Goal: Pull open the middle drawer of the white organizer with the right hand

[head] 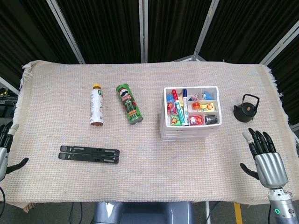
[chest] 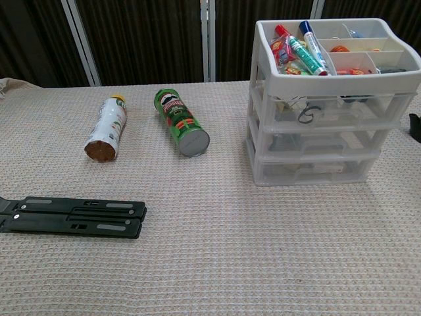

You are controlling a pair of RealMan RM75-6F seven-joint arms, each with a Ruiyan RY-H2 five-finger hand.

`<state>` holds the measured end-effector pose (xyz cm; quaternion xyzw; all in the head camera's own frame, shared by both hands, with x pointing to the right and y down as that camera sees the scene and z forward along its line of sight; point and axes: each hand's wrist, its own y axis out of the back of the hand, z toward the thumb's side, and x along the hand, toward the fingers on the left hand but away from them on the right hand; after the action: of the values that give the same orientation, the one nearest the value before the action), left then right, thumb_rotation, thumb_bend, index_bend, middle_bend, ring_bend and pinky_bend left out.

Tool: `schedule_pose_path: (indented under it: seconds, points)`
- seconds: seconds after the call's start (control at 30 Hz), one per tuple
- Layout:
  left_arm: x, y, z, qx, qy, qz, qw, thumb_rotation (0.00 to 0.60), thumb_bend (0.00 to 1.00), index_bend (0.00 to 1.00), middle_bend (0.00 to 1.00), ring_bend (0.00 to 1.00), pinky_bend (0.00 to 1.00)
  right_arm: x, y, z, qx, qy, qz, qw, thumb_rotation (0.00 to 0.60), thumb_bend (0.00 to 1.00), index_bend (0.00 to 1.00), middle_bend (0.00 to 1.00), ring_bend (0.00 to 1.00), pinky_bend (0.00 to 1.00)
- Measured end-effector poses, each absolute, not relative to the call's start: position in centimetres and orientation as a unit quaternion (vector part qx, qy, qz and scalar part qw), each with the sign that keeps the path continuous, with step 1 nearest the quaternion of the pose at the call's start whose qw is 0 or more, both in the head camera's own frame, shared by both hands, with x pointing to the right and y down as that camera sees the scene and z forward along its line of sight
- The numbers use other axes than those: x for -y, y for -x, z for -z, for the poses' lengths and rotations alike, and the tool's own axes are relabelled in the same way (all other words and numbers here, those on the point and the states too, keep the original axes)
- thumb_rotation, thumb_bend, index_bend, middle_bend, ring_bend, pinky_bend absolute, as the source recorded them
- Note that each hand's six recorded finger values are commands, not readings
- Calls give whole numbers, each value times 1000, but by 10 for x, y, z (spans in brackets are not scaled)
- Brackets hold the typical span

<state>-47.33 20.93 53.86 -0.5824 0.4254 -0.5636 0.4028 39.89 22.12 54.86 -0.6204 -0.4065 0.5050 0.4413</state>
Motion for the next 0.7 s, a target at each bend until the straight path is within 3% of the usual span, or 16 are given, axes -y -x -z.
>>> schedule_pose_path:
  seconds: [0.7]
  points:
    - [-205,468,-537,-427,585,558,406,600,0,0,0,0,0,-219,-404,-548,416,628,-501,426,600,86,0,0,0,0]
